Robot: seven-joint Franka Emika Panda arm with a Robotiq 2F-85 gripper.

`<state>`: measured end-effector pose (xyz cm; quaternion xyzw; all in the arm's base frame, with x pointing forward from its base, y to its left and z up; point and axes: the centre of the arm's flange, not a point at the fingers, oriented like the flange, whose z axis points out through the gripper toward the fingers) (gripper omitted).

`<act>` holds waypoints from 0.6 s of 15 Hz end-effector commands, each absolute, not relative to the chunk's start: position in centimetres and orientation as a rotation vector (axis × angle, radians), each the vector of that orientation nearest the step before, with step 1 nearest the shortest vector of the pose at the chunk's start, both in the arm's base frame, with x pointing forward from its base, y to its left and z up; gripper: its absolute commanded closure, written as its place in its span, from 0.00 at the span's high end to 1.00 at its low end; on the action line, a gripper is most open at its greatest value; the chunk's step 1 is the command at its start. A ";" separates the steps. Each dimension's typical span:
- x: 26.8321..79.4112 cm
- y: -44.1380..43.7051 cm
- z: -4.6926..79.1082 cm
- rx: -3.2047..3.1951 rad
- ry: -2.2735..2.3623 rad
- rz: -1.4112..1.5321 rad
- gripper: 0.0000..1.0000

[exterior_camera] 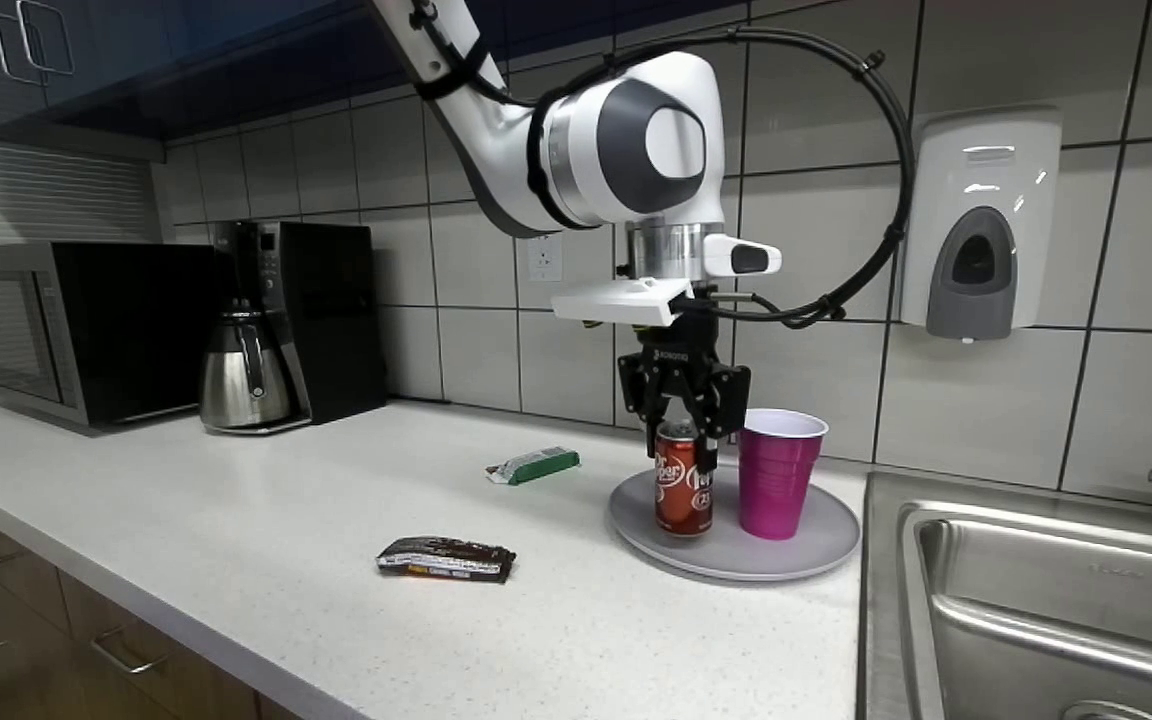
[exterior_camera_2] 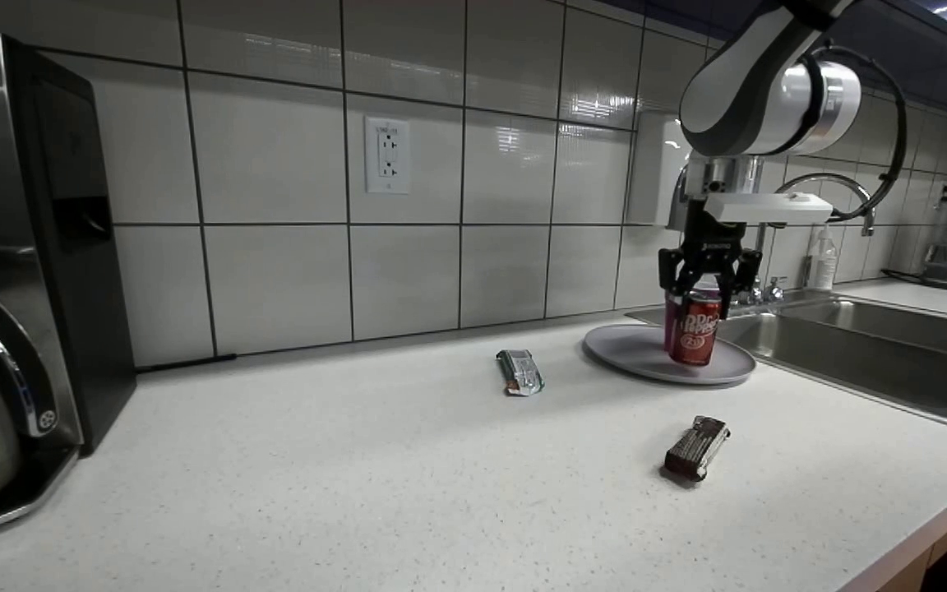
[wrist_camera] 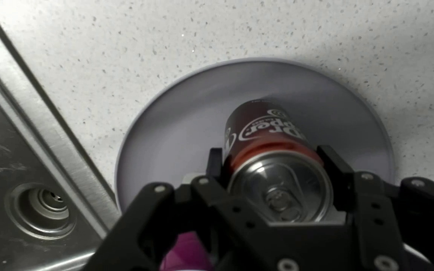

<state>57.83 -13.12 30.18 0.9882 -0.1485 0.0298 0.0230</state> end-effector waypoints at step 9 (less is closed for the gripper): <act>49.2 -10.8 34.5 3.084 -0.471 0.086 0.38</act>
